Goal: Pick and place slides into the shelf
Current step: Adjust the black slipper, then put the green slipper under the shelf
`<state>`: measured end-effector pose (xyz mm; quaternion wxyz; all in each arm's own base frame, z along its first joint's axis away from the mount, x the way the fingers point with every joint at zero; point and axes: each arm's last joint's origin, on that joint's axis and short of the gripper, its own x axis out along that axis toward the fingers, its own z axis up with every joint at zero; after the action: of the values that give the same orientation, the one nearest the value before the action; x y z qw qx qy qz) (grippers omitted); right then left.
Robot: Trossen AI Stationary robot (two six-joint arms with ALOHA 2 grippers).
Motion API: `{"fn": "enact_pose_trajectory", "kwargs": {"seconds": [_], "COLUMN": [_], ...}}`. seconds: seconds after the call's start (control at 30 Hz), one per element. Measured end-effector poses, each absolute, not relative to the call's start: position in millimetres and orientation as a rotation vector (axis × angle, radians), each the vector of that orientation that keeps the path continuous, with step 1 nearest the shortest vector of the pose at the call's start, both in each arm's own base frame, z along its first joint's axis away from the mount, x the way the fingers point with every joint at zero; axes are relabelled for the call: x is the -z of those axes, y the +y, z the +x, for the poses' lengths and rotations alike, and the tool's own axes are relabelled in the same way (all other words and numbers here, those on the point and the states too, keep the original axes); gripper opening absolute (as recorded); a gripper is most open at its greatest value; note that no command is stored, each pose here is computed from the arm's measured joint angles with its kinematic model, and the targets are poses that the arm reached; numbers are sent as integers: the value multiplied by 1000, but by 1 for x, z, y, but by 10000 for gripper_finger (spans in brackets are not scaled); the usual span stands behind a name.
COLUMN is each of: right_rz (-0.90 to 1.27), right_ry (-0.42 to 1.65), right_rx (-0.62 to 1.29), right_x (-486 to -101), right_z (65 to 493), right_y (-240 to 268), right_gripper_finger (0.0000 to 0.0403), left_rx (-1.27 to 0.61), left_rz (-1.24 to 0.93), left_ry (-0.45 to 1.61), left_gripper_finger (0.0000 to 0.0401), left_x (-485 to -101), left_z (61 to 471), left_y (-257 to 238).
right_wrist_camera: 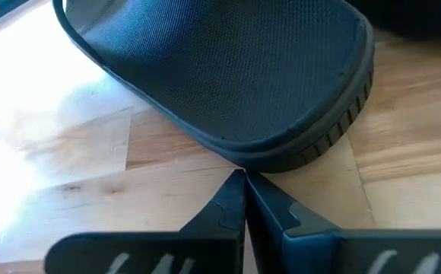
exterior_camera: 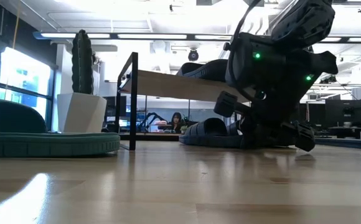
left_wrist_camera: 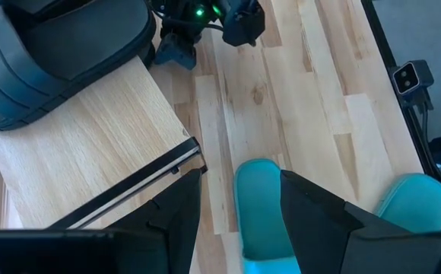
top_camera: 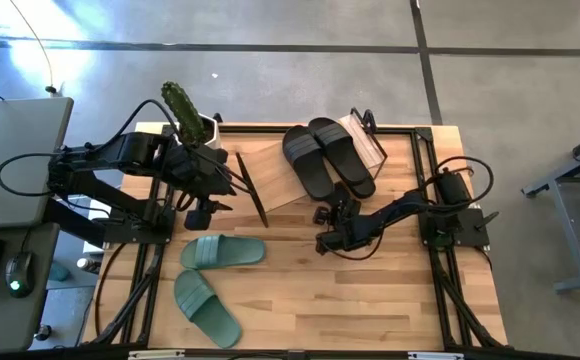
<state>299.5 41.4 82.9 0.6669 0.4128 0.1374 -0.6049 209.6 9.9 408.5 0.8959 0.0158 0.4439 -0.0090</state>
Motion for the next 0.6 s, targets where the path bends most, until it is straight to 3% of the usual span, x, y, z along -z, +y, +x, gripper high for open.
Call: {"fn": "enact_pose_trajectory", "kwargs": {"seconds": [0.6], "right_rz": [855], "right_ry": [559], "right_rx": [1311], "right_x": [-124], "right_z": [264], "right_y": [75], "right_gripper_finger": [0], "left_rx": [58], "left_rz": [-20], "left_ry": [964], "left_gripper_finger": [165], "left_x": [-406], "left_z": [206], "left_y": [8]}}
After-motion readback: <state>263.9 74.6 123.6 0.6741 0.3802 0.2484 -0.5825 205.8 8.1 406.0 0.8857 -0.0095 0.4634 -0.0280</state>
